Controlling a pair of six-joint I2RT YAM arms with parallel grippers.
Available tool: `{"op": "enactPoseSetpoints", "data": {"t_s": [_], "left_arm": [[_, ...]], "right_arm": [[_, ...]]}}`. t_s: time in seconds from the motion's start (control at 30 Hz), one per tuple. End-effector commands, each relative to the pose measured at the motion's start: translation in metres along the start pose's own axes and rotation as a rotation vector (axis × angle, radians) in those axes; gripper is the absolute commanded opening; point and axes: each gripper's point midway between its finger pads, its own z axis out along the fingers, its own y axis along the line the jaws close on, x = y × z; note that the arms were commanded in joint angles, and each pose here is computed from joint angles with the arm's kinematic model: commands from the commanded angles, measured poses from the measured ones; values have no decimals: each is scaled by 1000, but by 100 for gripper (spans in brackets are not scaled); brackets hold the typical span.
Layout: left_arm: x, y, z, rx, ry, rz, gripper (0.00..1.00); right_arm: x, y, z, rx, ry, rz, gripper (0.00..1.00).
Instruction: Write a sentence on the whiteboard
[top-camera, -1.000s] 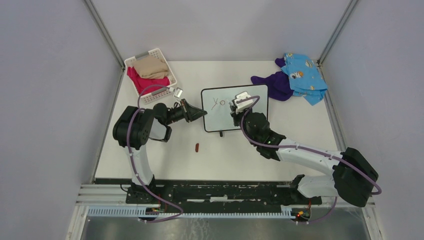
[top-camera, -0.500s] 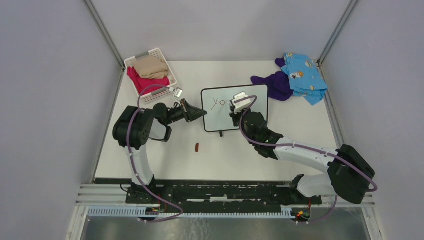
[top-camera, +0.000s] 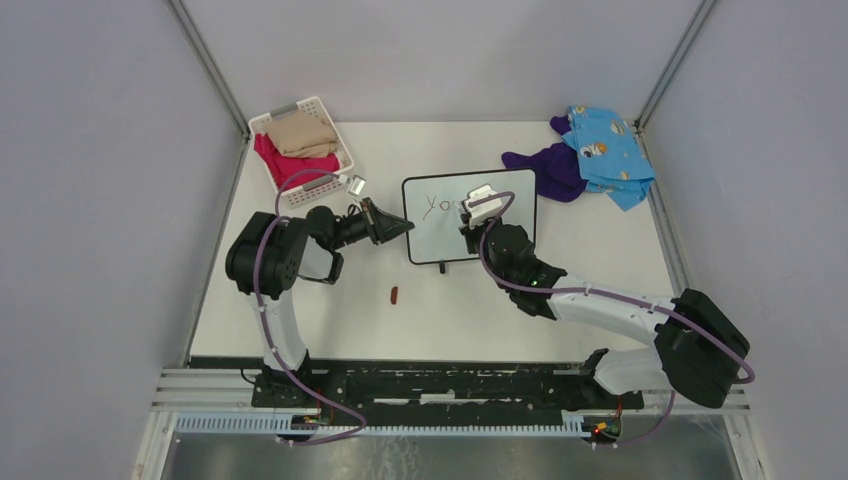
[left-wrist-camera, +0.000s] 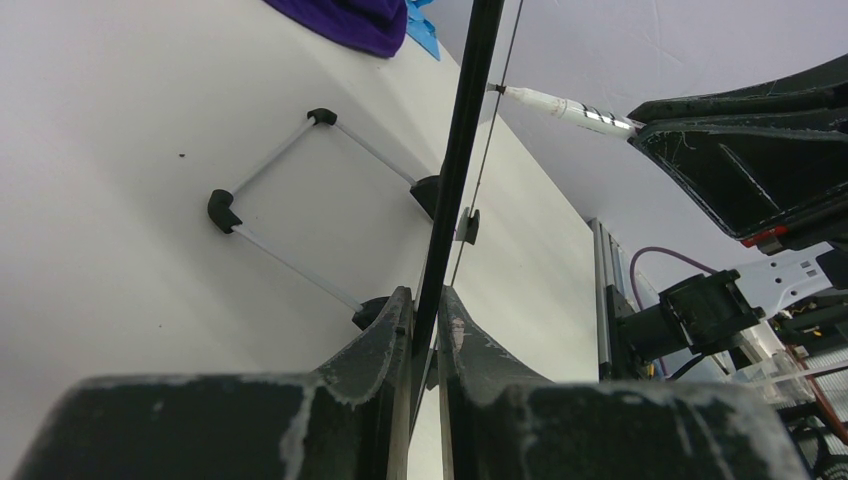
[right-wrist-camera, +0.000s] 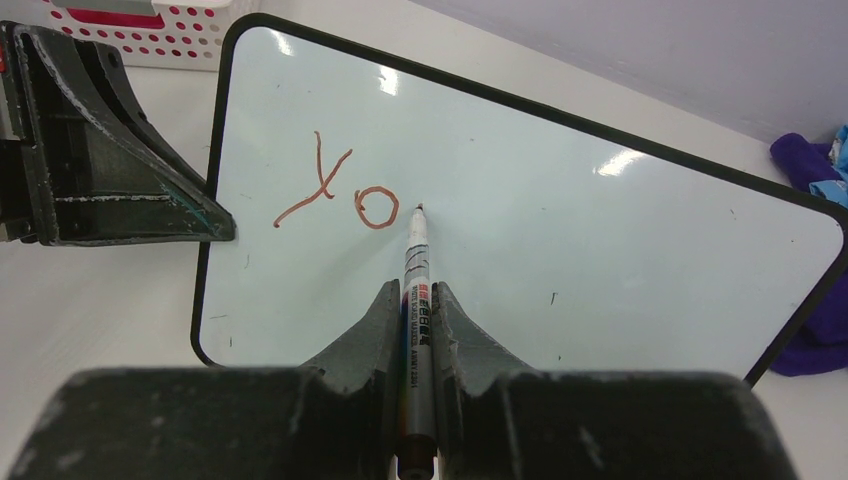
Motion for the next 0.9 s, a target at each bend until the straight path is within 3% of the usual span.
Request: {"op": "enactPoseSetpoints", "data": {"t_s": [0.0, 0.87], "left_arm": [[-3, 0, 1, 15, -6, 54, 14], [-2, 1, 0, 12, -3, 51, 13]], "right_arm": [[3, -5, 0, 23, -5, 8, 0], [17, -26, -13, 97, 14, 29, 0]]}}
